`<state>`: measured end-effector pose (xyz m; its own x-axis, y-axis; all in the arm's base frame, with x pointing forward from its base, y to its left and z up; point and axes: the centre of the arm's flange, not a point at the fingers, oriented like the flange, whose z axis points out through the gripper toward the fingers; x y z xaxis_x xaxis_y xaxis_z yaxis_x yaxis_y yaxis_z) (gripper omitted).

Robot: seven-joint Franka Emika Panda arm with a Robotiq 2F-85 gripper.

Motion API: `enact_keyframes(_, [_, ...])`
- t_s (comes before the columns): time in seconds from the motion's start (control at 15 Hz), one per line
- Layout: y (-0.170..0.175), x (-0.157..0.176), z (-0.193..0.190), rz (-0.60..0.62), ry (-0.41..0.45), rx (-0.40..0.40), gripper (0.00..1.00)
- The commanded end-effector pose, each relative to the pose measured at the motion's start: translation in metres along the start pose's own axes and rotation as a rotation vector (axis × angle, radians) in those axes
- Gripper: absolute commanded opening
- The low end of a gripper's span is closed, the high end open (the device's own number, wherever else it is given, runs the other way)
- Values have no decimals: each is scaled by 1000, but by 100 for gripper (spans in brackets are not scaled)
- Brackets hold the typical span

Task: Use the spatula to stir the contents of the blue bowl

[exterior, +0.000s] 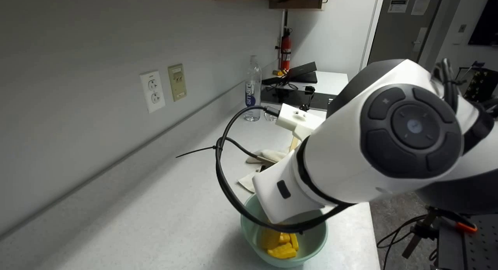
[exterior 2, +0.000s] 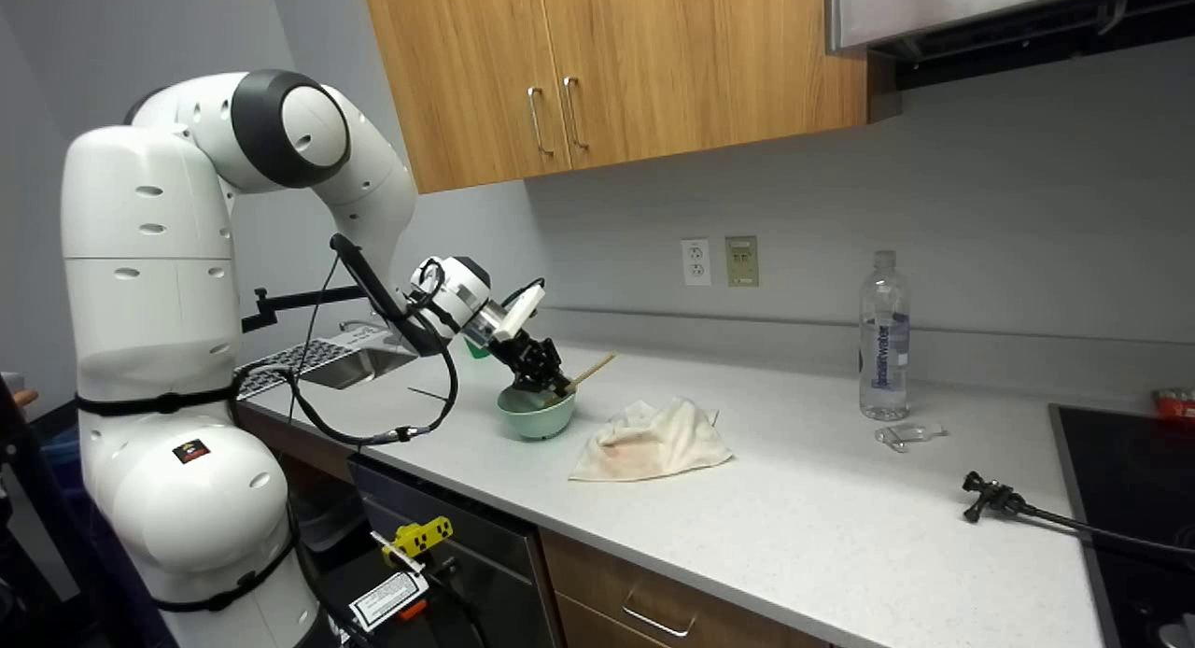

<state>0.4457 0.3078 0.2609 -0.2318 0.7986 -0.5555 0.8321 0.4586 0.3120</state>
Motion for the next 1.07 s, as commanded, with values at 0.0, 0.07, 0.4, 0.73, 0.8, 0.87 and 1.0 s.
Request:
enact_keyframes(0.0, [9,-27,-9,31,96,4,5])
enact_keyframes(0.07, [13,-32,-10,54,113,0,5])
enact_keyframes(0.4, [19,-58,-4,114,68,-15,5])
enact_keyframes(0.73, [14,-58,-7,73,72,2,5])
enact_keyframes(0.8, [11,-56,-8,54,80,11,5])
enact_keyframes(0.87, [9,-53,-8,38,67,11,5])
enact_keyframes(1.0, [5,-48,-7,15,56,11,5])
